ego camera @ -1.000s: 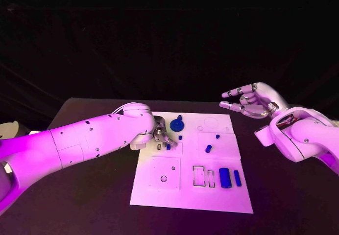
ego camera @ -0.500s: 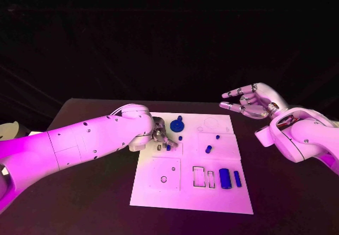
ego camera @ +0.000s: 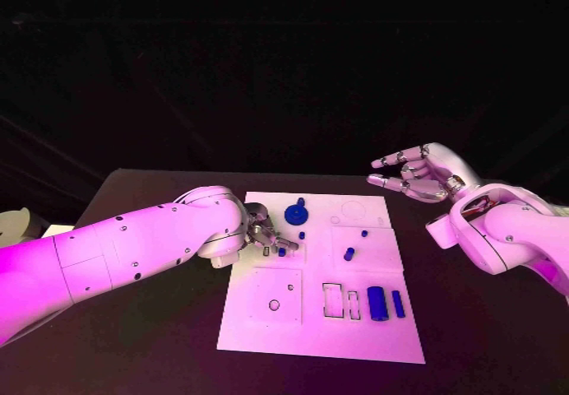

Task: Assemble the parts on the task board

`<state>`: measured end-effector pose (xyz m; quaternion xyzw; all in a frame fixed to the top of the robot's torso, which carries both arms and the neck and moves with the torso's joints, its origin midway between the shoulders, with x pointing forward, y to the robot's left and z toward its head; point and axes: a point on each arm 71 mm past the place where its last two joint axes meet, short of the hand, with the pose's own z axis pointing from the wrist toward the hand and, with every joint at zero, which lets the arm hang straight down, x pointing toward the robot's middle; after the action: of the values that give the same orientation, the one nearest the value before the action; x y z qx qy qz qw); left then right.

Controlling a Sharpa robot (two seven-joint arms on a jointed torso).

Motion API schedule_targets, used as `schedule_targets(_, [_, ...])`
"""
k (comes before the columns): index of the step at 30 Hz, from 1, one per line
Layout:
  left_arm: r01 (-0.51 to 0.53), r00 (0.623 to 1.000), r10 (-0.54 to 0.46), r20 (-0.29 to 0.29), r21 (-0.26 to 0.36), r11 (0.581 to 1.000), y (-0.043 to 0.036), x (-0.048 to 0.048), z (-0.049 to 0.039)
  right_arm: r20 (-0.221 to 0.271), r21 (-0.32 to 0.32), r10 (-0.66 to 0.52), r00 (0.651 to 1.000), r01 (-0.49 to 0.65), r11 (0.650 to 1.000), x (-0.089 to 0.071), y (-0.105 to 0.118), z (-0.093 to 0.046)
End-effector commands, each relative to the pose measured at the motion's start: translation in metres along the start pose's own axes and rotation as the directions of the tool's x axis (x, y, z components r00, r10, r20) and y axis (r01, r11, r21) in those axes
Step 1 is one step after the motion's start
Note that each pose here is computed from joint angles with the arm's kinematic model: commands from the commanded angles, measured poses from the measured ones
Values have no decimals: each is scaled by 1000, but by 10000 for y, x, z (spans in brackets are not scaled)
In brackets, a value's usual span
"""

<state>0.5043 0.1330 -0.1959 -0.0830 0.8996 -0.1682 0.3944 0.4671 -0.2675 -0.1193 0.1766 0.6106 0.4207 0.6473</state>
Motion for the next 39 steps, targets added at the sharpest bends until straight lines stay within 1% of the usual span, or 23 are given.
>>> schedule_targets(1, [158,987,-158,5,15,987,9,-32,-36,-14,-9,1,1000,-1,1000,14,-4,8])
schedule_targets(5, [177,984,-177,3,7,984,93,-103,-82,-16,-7,2,1000,-2,1000,24,-16,19])
schedule_targets(8, [178,984,-178,7,1,984,163,-178,-121,-17,-5,2,1000,-2,1000,28,-25,23])
schedule_targets(11, [170,985,-170,11,-1,985,200,-258,-161,-17,-4,2,1000,-2,1000,28,-31,24])
schedule_targets(15, [147,989,-147,15,3,989,217,-426,-222,-17,-3,1,1000,-1,1000,27,-41,28])
schedule_targets(18, [128,991,-128,26,7,992,210,-616,-257,-16,-1,0,1000,0,1000,27,-48,32])
schedule_targets(19, [120,992,-120,33,6,993,210,-691,-257,-16,-1,-1,1000,1,1000,25,-51,33])
schedule_targets(20, [119,992,-119,34,5,993,210,-701,-256,-16,0,-1,1000,1,1000,25,-51,33])
schedule_targets(21, [110,993,-110,44,0,994,212,-765,-241,-15,0,-1,1000,1,1000,24,-54,34])
schedule_targets(22, [103,993,-102,53,-4,995,211,-806,-225,-15,0,-2,1000,2,1000,24,-55,34])
schedule_targets(25, [78,994,-75,78,-27,997,209,-897,-160,-15,-1,-2,1000,2,1000,27,-55,38])
schedule_targets(27, [55,996,-51,76,-50,997,212,-926,-107,-16,-2,-2,1000,2,1000,31,-54,42])
schedule_targets(30, [19,998,-15,64,-76,997,215,-935,-54,-17,-3,-2,1000,2,1000,36,-54,46])
schedule_targets(33, [-29,999,33,41,-105,994,212,-924,13,-18,-3,-2,1000,2,1000,39,-54,48])
schedule_targets(39, [-98,995,100,9,-144,985,207,-889,116,-24,-8,-1,1000,0,1000,51,-46,47])
